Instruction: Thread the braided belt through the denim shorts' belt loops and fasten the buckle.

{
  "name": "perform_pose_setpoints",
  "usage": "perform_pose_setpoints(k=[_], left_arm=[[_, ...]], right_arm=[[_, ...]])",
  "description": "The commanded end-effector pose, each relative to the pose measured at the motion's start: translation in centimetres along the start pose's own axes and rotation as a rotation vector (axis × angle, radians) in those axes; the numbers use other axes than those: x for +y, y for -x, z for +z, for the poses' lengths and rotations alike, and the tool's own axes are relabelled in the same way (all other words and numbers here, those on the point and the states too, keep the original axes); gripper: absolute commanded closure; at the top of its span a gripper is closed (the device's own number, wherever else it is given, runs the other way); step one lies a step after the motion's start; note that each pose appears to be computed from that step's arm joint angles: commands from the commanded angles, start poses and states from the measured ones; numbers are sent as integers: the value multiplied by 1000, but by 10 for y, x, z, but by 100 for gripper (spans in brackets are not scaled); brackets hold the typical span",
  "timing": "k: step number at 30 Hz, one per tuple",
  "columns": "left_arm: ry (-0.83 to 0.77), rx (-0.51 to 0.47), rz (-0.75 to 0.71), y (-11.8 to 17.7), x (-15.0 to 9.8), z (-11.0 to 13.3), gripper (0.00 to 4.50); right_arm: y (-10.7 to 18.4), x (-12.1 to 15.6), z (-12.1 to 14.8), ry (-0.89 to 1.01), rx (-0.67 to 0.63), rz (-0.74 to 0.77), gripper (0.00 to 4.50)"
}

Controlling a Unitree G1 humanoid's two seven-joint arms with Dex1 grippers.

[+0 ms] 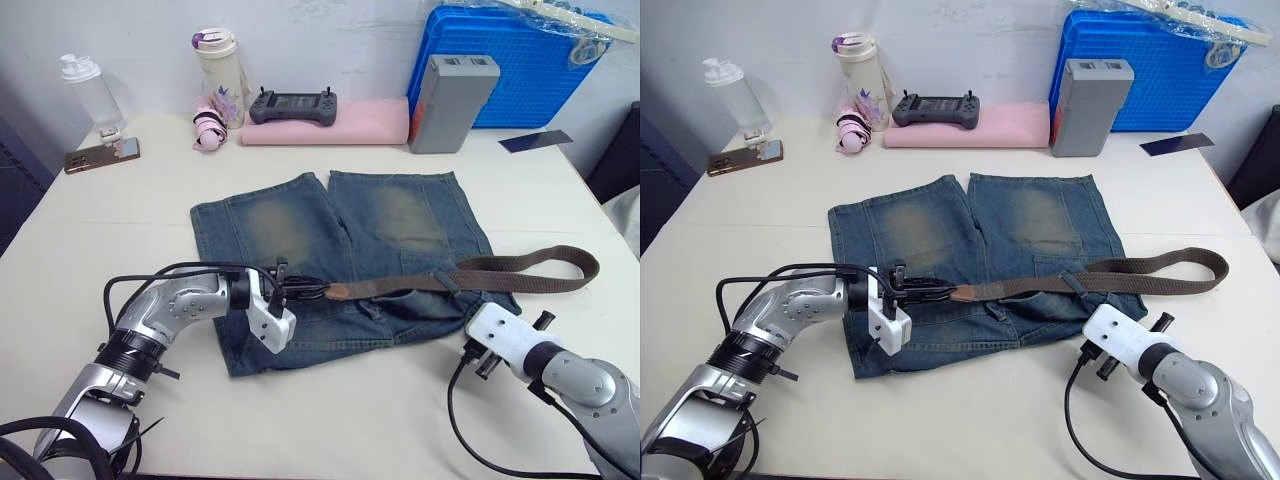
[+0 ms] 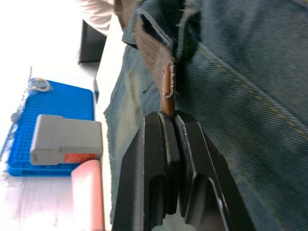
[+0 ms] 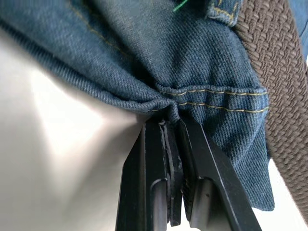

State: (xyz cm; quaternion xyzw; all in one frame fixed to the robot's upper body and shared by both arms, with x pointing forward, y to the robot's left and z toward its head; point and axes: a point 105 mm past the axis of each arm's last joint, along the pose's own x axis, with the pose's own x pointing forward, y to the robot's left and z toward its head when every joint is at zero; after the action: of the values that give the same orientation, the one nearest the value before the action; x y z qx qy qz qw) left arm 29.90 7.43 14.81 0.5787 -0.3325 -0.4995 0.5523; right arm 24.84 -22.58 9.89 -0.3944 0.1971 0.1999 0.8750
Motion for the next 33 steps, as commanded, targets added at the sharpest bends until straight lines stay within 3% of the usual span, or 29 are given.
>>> perform_pose_setpoints(k=[1, 3, 10, 15, 22, 27, 33], left_arm=[[-62, -23, 90, -2, 24, 6, 450], [-74, -30, 108, -4, 30, 7, 450], [-96, -45, 140, -5, 44, 10, 450], [-111, -49, 141, -6, 47, 10, 450], [-130, -66, 144, -9, 50, 13, 450], [-205, -104, 144, -8, 49, 21, 450], [-245, -125, 113, -2, 36, 26, 450]], right_arm=[[4, -10, 14, -43, -45, -31, 389], [7, -11, 21, -65, -72, -7, 336], [31, -30, 60, -241, -241, 82, 7], [50, -21, 88, -445, -374, 294, 2], [40, 20, 107, -986, -547, 614, 2], [22, 46, 117, -1389, -620, 663, 2], [25, 32, 118, -1783, -596, 616, 2]])
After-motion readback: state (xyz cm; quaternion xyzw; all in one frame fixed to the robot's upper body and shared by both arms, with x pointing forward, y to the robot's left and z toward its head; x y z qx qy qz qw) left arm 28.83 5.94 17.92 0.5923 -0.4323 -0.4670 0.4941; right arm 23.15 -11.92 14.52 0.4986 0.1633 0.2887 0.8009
